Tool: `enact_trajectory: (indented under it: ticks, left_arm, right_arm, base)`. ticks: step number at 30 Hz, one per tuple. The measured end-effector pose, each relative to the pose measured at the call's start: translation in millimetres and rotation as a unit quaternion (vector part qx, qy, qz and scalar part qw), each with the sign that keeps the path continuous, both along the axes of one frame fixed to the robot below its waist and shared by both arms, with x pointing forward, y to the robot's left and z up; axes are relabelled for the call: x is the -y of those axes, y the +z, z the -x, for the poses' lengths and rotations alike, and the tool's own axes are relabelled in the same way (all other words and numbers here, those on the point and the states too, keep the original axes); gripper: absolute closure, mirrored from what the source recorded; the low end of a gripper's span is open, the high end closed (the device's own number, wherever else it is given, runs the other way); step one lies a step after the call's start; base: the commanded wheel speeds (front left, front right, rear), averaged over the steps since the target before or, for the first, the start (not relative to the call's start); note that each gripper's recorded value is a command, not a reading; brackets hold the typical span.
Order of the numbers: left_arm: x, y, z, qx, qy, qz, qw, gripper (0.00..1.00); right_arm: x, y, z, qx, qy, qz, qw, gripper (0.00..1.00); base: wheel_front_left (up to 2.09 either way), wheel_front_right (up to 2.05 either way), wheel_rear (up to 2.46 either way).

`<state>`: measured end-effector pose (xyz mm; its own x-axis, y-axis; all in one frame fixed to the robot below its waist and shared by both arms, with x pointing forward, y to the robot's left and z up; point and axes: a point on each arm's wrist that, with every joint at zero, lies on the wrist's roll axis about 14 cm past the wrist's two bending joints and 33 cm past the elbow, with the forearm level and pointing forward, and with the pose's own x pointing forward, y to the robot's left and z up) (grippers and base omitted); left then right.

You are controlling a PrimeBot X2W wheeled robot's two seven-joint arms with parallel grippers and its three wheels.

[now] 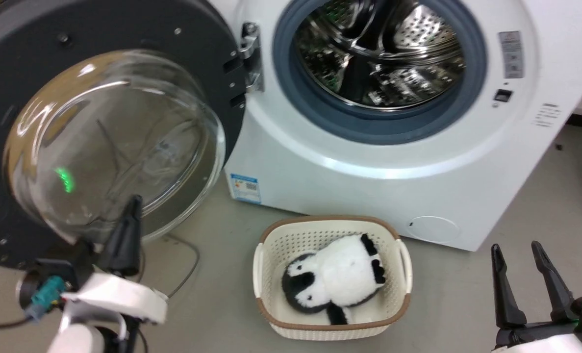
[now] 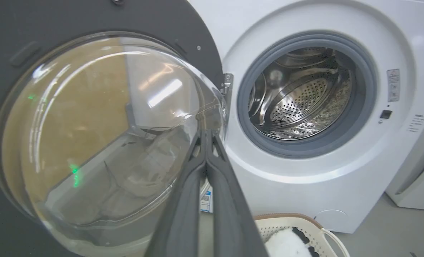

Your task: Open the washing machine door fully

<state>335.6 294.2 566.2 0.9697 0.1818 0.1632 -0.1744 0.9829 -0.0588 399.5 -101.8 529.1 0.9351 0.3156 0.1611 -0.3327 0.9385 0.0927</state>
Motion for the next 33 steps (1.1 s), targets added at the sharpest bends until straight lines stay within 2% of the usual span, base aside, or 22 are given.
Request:
enact_trajectory:
  ticks: [14,15,16,27,33]
  left_arm:
    - [82.4,-26.6,1.1,-0.018,-0.069,0.044,0.996,1.0]
    - [86.9,-30.0,1.8,-0.022,-0.073,0.048,0.996,0.61]
    - [89.9,-34.6,2.5,-0.029,-0.075,0.047,0.996,0.0]
    - [112.2,-56.3,5.7,-0.052,-0.086,0.047,0.994,0.0]
    - [112.6,-63.0,7.4,-0.063,-0.086,0.03,0.994,0.0]
  right_arm:
    - [40.5,15.6,35.0,0.02,-0.06,-0.006,0.998,0.0]
    - [42.5,14.8,36.4,0.019,-0.063,-0.006,0.998,0.0]
    - [44.1,14.0,37.8,0.018,-0.066,-0.006,0.998,0.0]
    - [51.4,8.6,48.0,0.009,-0.078,-0.007,0.997,0.0]
    - [48.8,6.8,47.7,0.006,-0.077,-0.01,0.997,0.0]
  base:
    - [0.0,0.0,0.0]
    - [0.0,0.0,0.0]
    - [0.0,0.0,0.0]
    - [0.0,0.0,0.0]
    - [0.0,0.0,0.0]
